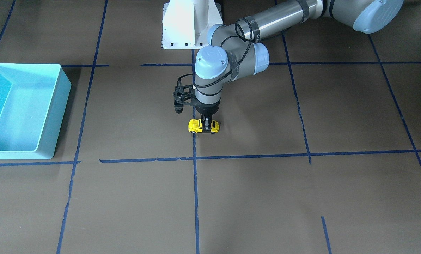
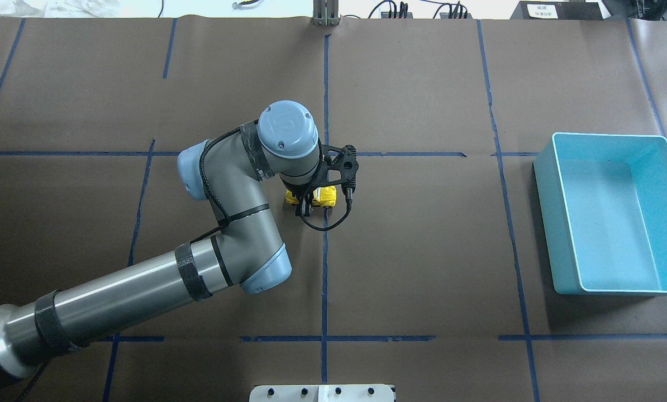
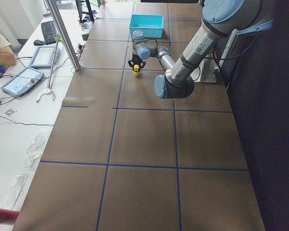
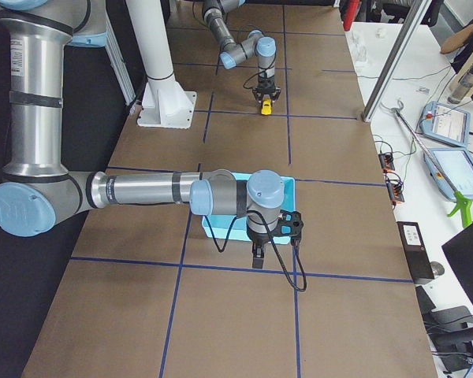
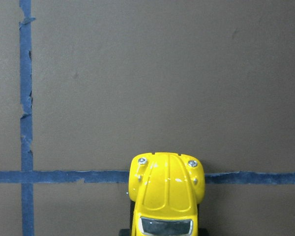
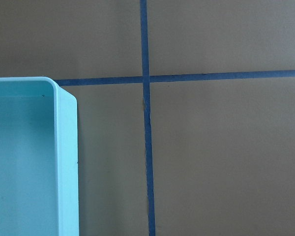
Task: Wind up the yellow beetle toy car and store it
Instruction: 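Press the yellow car down with the left gripper and drag it backward to wind it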
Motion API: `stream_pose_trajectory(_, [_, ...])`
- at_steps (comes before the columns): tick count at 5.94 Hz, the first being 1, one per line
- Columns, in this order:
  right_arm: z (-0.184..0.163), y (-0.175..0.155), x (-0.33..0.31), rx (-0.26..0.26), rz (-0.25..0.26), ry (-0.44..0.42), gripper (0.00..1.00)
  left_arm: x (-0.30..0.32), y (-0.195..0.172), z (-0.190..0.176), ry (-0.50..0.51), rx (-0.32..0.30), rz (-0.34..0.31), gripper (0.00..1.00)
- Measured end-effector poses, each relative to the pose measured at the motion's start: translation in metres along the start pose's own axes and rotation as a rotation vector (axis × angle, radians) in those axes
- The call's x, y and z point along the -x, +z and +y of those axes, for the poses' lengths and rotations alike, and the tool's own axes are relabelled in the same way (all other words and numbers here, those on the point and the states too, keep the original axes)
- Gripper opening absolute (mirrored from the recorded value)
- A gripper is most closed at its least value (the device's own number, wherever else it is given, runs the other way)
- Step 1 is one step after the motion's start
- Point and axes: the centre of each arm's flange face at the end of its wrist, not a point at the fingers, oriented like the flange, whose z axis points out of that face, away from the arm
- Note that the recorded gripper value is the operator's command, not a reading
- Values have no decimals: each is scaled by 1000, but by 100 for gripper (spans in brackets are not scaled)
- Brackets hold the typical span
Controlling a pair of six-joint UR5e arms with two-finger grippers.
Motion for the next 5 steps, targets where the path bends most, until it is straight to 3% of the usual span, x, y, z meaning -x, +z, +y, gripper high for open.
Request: stream_pose_trajectory(5, [-1,-1,1,-2,-1,-3,100,-2,6,5,5,8,11,12])
